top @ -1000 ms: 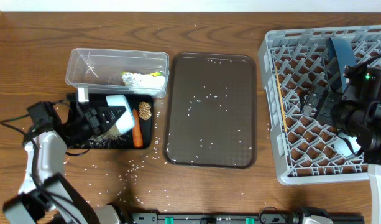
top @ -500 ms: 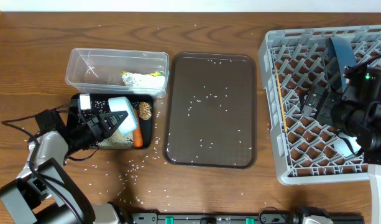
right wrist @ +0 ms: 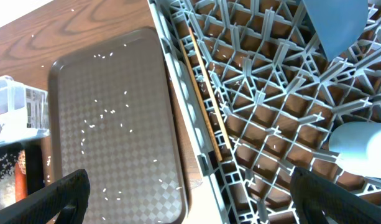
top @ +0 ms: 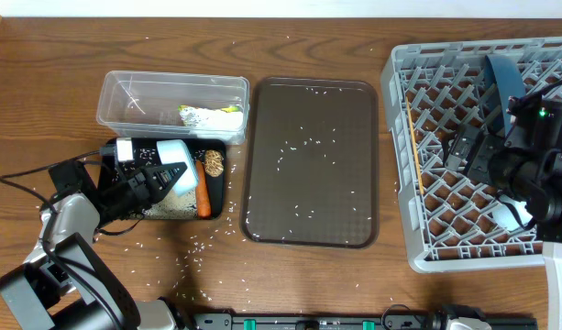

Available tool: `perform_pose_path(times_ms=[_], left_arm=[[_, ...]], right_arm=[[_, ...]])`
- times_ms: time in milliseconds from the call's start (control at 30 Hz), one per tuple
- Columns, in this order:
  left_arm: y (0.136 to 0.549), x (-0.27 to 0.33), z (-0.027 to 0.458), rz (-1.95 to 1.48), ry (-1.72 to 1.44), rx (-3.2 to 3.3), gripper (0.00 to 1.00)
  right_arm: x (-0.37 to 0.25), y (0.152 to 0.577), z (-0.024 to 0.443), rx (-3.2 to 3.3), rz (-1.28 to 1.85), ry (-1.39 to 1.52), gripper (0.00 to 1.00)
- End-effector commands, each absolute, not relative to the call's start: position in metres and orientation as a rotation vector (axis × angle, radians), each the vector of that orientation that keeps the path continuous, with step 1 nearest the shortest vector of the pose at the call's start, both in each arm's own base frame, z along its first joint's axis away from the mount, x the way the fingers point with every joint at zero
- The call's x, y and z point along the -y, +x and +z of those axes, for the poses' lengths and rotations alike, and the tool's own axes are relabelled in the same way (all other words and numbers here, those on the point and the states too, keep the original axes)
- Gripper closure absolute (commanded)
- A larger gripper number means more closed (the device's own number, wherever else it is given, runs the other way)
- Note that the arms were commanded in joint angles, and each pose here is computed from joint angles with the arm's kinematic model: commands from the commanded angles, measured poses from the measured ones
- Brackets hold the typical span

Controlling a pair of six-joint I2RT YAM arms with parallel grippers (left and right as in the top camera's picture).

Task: Sort waste into correct bins and load items into the dishwasher rack
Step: 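Tip the white bowl over the black tray to dump the rice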

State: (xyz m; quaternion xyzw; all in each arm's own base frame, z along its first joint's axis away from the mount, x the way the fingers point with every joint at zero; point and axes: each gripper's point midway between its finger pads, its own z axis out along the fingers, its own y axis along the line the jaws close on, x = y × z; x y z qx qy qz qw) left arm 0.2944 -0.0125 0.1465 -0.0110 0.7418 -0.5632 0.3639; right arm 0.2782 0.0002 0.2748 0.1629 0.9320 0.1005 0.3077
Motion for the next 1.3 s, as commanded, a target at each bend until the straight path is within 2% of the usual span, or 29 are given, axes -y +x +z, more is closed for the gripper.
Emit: perform_pose_path(times_ms=[0,100,200,267,333,400,467,567,633,700,767,800,833,900,967,1033,1067,1133,1200,1267], left_arm=[[0.296,0.009,0.147,-1.418,-0.013,-1.907,0.94],[0.296,0.007,0.157,-1.523,-0.112,-1.873,0.94],[0.296,0.005,0.131,-1.383,-0.088,-2.012,0.94],[0.295,0.007,0.156,-1.546,-0.148,-1.878,0.94],[0.297,0.005,0.142,-1.426,-0.081,-1.944,0.94],[0.296,0.005,0.157,-1.554,-0.166,-1.879,0.94],[0.298,0.004,0.147,-1.454,-0.097,-1.922,0.94],[0.297,0.004,0.157,-1.512,-0.119,-1.875,0.94],[0.298,0.002,0.139,-1.417,-0.116,-1.976,0.94],[0.297,0.005,0.158,-1.563,-0.183,-1.881,0.94],[0.298,0.005,0.141,-1.413,-0.088,-1.964,0.94],[0.299,0.001,0.125,-1.357,-0.145,-2.066,0.94],[0.301,0.001,0.132,-1.435,-0.228,-2.043,0.94],[0.302,0.005,0.16,-1.56,-0.165,-1.885,0.94],[0.306,0.001,0.144,-1.441,-0.152,-1.974,0.94],[0.304,0.004,0.162,-1.589,-0.203,-1.89,0.94],[0.305,0.006,0.162,-1.546,-0.145,-1.891,0.94],[0.308,0.003,0.143,-1.446,-0.173,-1.993,0.94],[0.305,0.008,0.164,-1.574,-0.151,-1.882,0.94],[0.305,0.012,0.165,-1.583,-0.146,-1.892,0.94]], right_arm=[[0.003,0.278,0.277,-2.453,0.267,0.462,0.01],[0.003,0.278,0.277,-2.453,0.267,0.461,0.01],[0.003,0.278,0.277,-2.452,0.267,0.461,0.01],[0.003,0.278,0.277,-2.452,0.267,0.462,0.01],[0.003,0.278,0.277,-2.452,0.267,0.461,0.01],[0.003,0.278,0.277,-2.452,0.267,0.461,0.01],[0.003,0.277,0.277,-2.457,0.267,0.462,0.01],[0.003,0.277,0.277,-2.456,0.267,0.462,0.01],[0.003,0.277,0.277,-2.456,0.267,0.463,0.01],[0.003,0.277,0.277,-2.455,0.267,0.462,0.01],[0.003,0.278,0.277,-2.451,0.267,0.461,0.01],[0.003,0.279,0.278,-2.449,0.268,0.46,0.01],[0.003,0.279,0.278,-2.448,0.268,0.46,0.01],[0.003,0.278,0.278,-2.45,0.267,0.46,0.01],[0.003,0.279,0.278,-2.447,0.268,0.46,0.01],[0.003,0.279,0.278,-2.446,0.267,0.459,0.01],[0.003,0.279,0.278,-2.449,0.267,0.46,0.01],[0.003,0.279,0.278,-2.448,0.267,0.46,0.01],[0.003,0.279,0.278,-2.446,0.267,0.459,0.01],[0.003,0.279,0.278,-2.447,0.267,0.46,0.01]])
